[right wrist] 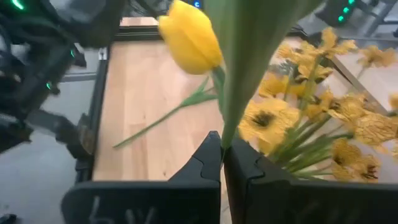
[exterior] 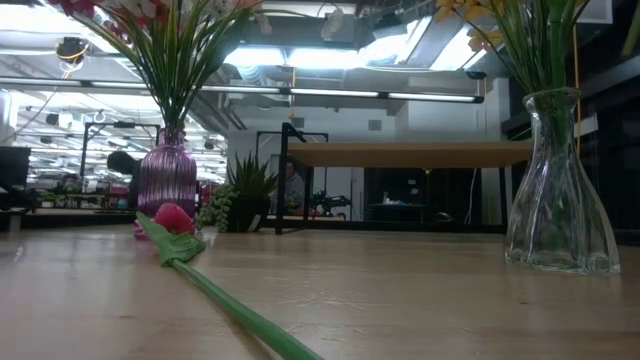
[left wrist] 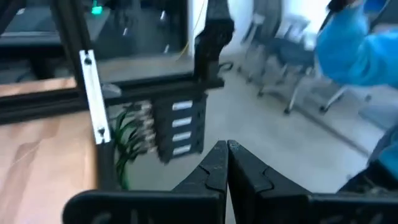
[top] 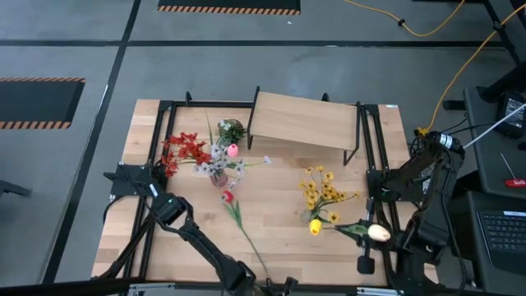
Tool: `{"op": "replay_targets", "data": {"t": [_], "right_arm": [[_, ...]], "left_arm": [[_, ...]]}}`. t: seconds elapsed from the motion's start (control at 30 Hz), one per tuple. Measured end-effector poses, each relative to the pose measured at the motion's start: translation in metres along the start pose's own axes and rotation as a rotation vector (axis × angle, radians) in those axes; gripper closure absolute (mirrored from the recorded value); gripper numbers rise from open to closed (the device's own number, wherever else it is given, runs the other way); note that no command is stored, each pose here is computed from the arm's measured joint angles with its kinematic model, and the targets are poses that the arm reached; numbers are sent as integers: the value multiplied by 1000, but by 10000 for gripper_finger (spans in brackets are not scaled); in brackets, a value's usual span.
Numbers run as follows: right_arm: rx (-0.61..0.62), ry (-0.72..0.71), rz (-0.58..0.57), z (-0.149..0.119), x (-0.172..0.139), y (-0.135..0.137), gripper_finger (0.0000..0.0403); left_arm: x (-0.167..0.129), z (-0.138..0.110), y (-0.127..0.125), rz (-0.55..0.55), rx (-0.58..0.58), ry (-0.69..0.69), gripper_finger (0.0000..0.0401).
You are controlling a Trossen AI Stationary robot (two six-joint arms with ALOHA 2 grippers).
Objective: Pick and place flowers into a vace then onto a shelf
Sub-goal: Put the white flower into the transparent vase
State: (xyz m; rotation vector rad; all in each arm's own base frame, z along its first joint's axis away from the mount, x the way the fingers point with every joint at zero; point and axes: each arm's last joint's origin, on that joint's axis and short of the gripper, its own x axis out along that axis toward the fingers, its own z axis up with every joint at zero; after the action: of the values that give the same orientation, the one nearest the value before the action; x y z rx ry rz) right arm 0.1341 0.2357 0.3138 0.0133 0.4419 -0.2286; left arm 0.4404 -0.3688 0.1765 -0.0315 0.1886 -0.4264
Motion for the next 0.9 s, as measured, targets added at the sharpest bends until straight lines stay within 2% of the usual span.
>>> {"op": "replay_targets", "data": {"t": [0.13,0.27,0.43,0.6,0.8,0.9], "right_arm": [[13,2,-4,-1,0,-1,403],[3,4,-8,-1,0,-1,403],[-29,-8,-52,0,4,-7,403],[-36,-18,-107,3,11,-13,403],[-16,22,-142,8,21,-21,403],[-6,30,-155,11,24,-24,403]], "left_arm": [[-2,-26,20,-15,-45,-130,399],[-12,-29,29,11,-68,-200,399],[-33,-24,29,148,-41,-175,400],[-64,-21,25,386,-30,-164,399],[-84,-34,31,451,-110,-135,399],[-88,-39,34,509,-113,-129,399]]}}
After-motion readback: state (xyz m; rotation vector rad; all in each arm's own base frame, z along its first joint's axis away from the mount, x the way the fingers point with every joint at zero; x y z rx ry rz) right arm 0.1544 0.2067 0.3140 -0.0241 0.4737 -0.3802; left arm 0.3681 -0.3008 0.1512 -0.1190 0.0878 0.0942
